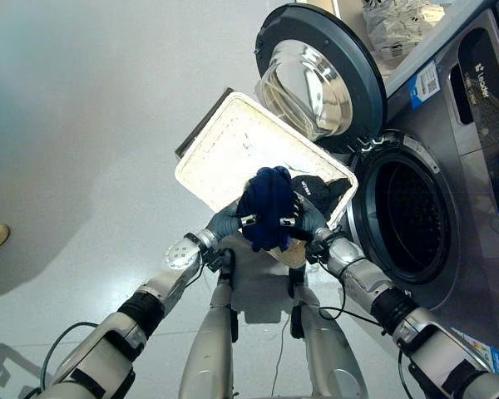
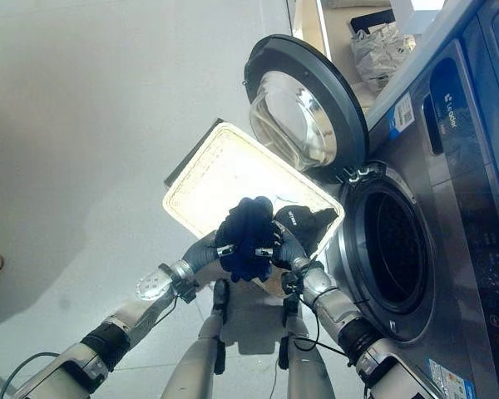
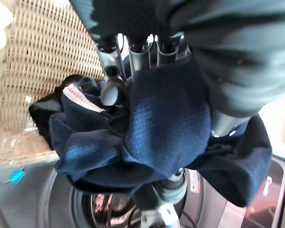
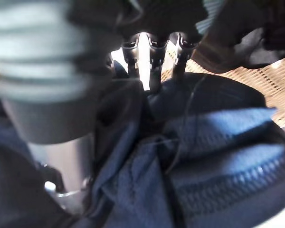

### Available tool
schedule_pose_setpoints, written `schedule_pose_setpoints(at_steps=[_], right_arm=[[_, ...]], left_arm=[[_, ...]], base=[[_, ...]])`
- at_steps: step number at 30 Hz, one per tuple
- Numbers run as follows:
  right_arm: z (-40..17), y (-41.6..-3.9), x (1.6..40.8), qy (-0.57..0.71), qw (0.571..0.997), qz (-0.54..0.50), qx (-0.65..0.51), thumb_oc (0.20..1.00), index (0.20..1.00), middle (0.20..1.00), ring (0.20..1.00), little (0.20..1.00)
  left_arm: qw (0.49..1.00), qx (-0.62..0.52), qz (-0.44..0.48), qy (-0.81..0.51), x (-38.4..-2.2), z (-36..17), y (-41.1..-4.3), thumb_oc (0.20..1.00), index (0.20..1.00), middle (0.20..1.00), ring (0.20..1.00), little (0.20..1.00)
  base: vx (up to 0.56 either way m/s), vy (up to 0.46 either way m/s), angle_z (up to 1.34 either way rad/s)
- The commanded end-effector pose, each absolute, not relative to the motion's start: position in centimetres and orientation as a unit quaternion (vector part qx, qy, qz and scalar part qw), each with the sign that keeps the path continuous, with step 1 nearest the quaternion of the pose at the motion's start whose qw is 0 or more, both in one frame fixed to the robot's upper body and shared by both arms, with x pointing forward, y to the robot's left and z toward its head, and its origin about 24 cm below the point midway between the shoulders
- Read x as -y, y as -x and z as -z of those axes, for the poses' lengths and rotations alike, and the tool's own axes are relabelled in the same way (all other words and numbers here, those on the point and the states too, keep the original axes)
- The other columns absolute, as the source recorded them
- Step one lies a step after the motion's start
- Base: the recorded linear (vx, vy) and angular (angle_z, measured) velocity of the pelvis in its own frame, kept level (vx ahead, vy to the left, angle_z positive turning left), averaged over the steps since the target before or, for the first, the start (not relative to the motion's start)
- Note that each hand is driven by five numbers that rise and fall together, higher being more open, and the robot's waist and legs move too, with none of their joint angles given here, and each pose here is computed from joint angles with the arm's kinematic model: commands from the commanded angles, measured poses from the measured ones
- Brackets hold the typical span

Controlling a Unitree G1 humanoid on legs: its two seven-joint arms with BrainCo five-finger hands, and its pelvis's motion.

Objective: Put the clothes into the washing machine.

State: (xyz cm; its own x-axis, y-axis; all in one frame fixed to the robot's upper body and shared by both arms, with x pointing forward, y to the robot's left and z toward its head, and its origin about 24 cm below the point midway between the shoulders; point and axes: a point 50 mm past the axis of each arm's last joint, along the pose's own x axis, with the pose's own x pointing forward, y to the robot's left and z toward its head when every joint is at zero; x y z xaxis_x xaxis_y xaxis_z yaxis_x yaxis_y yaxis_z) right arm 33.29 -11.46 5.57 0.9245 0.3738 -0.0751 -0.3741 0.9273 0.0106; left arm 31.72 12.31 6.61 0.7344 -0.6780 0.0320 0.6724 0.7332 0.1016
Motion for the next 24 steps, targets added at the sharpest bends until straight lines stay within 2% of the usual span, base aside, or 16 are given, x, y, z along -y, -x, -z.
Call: schedule_pose_setpoints(at_steps=[1, 2, 3, 4, 5, 6, 7, 12, 13, 14, 15, 20, 24], right_arm=[[-6.4, -33.6, 10.5, -0.05, 0.971, -0.229, -0.045, 1.0, 1.0, 1.0, 1.0, 1.0], [-6.3, -33.5, 10.3, -0.061, 0.967, -0.24, -0.052, 1.0, 1.0, 1.0, 1.0, 1.0], [-6.1, -33.4, 10.1, -0.081, 0.962, -0.254, -0.065, 0.683, 0.683, 0.683, 0.683, 0.683], [-6.0, -33.4, 10.0, -0.092, 0.958, -0.26, -0.071, 0.504, 0.504, 0.504, 0.504, 0.504], [-5.9, -33.3, 9.9, -0.106, 0.955, -0.265, -0.078, 0.244, 0.244, 0.244, 0.244, 0.244], [-5.9, -33.3, 9.9, -0.106, 0.955, -0.265, -0.078, 0.244, 0.244, 0.244, 0.244, 0.244], [-5.8, -33.2, 9.8, -0.119, 0.952, -0.269, -0.084, 0.2, 0.2, 0.2, 0.2, 0.2], [-4.2, -32.6, 9.7, -0.159, 0.939, -0.276, -0.132, 0.2, 0.2, 0.2, 0.2, 0.2], [-4.0, -32.5, 9.7, -0.162, 0.936, -0.278, -0.14, 0.2, 0.2, 0.2, 0.2, 0.2], [-3.7, -32.4, 9.6, -0.171, 0.932, -0.282, -0.151, 0.2, 0.2, 0.2, 0.2, 0.2], [-3.3, -32.2, 9.6, -0.188, 0.925, -0.287, -0.163, 0.2, 0.2, 0.2, 0.2, 0.2], [-2.5, -31.8, 9.4, -0.251, 0.902, -0.294, -0.192, 0.2, 0.2, 0.2, 0.2, 0.2], [-2.0, -31.6, 9.5, -0.308, 0.883, -0.29, -0.204, 0.2, 0.2, 0.2, 0.2, 0.2]], left_arm=[[0.87, 0.117, 0.479, -0.001, -7.2, -10.0, -30.3, 0.2, 0.2, 0.2, 0.2, 0.2], [0.869, 0.113, 0.481, -0.002, -7.1, -10.0, -30.3, 0.2, 0.2, 0.2, 0.2, 0.2], [0.869, 0.11, 0.482, -0.001, -7.1, -10.0, -30.4, 0.2, 0.2, 0.2, 0.2, 0.2], [0.869, 0.107, 0.483, -0.001, -7.1, -10.0, -30.4, 0.2, 0.2, 0.2, 0.2, 0.2], [0.869, 0.104, 0.483, -0.002, -7.1, -10.0, -30.4, 0.2, 0.2, 0.2, 0.2, 0.2], [0.869, 0.104, 0.483, -0.002, -7.1, -10.0, -30.4, 0.2, 0.2, 0.2, 0.2, 0.2], [0.869, 0.102, 0.484, -0.004, -7.1, -9.9, -30.5, 0.2, 0.2, 0.2, 0.2, 0.2], [0.867, 0.093, 0.49, -0.021, -6.9, -9.4, -30.3, 0.2, 0.2, 0.2, 0.2, 0.2], [0.868, 0.094, 0.487, -0.027, -6.8, -9.4, -30.3, 0.366, 0.366, 0.366, 0.366, 0.366], [0.871, 0.096, 0.48, -0.038, -6.7, -9.4, -30.3, 0.661, 0.661, 0.661, 0.661, 0.661], [0.879, 0.093, 0.465, -0.054, -6.8, -9.3, -30.5, 1.0, 1.0, 1.0, 1.0, 1.0], [0.903, 0.096, 0.402, -0.115, -7.4, -9.0, -31.2, 1.0, 1.0, 1.0, 1.0, 1.0], [0.929, 0.107, 0.29, -0.204, -8.7, -8.5, -32.2, 1.0, 1.0, 1.0, 1.0, 1.0]], base=[[0.0, 0.0, 0.0], [0.0, 0.0, 0.0], [0.0, 0.0, 0.0], [0.0, 0.0, 0.0], [0.0, 0.0, 0.0], [0.0, 0.0, 0.0], [0.0, 0.0, 0.0], [0.0, 0.0, 0.0], [0.0, 0.0, 0.0], [0.0, 0.0, 0.0], [0.0, 0.0, 0.0], [0.01, -0.044, -0.01], [0.01, -0.043, -0.02]])
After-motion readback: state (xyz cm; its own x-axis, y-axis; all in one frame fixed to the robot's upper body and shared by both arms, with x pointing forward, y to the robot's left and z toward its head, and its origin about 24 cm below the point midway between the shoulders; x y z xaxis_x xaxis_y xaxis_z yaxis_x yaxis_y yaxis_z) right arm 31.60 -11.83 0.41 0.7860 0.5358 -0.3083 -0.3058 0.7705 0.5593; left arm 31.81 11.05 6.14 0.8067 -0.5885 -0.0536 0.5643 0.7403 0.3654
